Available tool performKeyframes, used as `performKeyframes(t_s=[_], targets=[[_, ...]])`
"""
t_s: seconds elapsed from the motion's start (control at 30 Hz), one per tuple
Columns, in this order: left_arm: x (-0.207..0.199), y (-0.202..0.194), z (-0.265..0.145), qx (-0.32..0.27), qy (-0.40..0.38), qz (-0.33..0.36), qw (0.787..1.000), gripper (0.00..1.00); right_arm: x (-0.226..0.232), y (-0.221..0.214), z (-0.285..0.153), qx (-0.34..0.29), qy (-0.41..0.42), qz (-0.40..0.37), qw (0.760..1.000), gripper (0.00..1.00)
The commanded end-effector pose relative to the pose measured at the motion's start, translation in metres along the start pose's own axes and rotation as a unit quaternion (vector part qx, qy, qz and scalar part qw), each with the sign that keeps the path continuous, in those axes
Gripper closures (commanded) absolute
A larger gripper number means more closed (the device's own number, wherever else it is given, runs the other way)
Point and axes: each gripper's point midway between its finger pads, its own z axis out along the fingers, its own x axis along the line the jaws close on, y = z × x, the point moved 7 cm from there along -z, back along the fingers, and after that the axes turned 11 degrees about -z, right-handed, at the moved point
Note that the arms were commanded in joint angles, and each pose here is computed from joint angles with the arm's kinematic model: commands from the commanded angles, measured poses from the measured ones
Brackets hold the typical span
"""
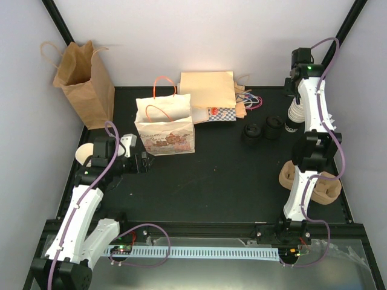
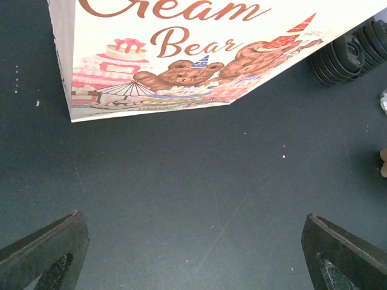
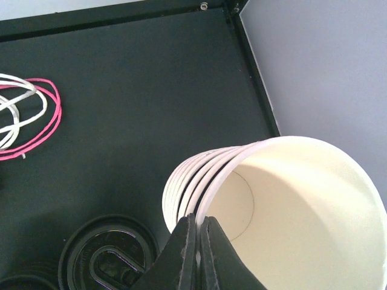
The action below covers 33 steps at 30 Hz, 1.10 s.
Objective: Pack the takeout coffee
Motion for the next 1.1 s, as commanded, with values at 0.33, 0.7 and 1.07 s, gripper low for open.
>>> performKeyframes(t_s=[0.33, 0.7, 1.07], targets=[[-0.006, 0.002, -0.001, 0.0, -0.014, 0.015, 1.0, 0.01, -0.02, 0.012, -0.047, -0.057, -0.014, 0.012, 0.998, 0.98], [-0.006, 0.001, -0.001, 0.002, -0.014, 0.015, 1.0, 0.01, -0.019, 0.012, -0.051, -0.052, -0.011, 0.002, 0.999, 0.98], [-0.007, 0.001, -0.001, 0.004, -0.014, 0.016, 1.0, 0.01, -0.005, 0.008, -0.044, -0.03, -0.028, -0.023, 0.999, 0.98]])
